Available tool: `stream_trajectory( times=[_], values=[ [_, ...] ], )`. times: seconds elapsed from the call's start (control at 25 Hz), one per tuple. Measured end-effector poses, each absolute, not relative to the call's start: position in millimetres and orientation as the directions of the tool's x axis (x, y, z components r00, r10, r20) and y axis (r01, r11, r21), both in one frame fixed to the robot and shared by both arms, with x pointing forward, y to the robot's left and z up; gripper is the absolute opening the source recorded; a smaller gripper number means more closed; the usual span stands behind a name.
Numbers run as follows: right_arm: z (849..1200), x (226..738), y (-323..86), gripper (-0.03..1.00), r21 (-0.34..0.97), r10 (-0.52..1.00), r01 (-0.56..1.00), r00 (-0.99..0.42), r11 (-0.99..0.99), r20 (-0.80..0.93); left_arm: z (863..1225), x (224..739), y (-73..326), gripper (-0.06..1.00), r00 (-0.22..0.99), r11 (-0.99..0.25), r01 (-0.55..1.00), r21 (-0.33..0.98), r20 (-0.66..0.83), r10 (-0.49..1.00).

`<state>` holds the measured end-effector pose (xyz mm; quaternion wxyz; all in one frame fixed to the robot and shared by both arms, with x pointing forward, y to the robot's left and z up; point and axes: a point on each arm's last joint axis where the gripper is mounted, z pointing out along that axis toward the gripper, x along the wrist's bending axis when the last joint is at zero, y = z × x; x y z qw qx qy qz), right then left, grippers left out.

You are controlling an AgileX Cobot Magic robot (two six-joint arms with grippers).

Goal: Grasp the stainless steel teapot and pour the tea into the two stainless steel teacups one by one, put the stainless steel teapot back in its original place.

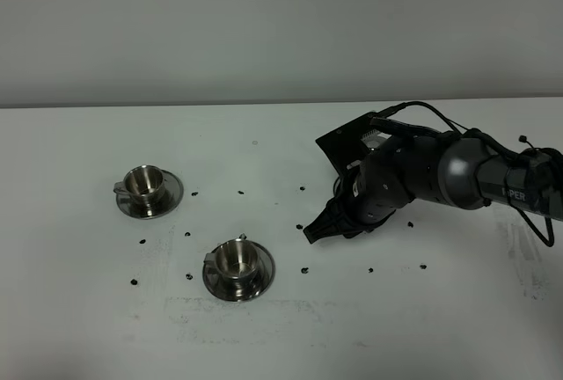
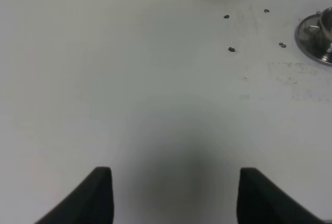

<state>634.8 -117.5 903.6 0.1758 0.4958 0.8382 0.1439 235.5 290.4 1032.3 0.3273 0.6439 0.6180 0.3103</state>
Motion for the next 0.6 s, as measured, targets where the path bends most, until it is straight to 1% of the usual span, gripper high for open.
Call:
stream_trajectory(
  times=[0.24, 0.4, 0.52, 0.6],
  values=[
    [912, 635, -126, 0.3, 0.399, 0.89, 0.795, -0.401, 0.456, -0.218, 1032, 235, 290, 0.53, 0.043, -0.022, 0.593, 0.805, -0.005, 0.999],
    [914, 629, -129, 0.3, 0.35, 0.895, 0.826, -0.381, 0.442, -0.231, 1032, 235, 290, 0.53, 0.043, -0.022, 0.593, 0.805, -0.005, 0.999],
    [936, 617, -118, 0.3, 0.344, 0.889, 0.821, -0.398, 0.456, -0.228, 1032, 235, 290, 0.53, 0.043, -0.022, 0.593, 0.805, -0.005, 0.999],
    [964, 605, -107, 0.3, 0.389, 0.881, 0.79, -0.42, 0.473, -0.218, 1032, 235, 290, 0.53, 0.043, -0.022, 0.593, 0.805, -0.005, 0.999]
  ],
)
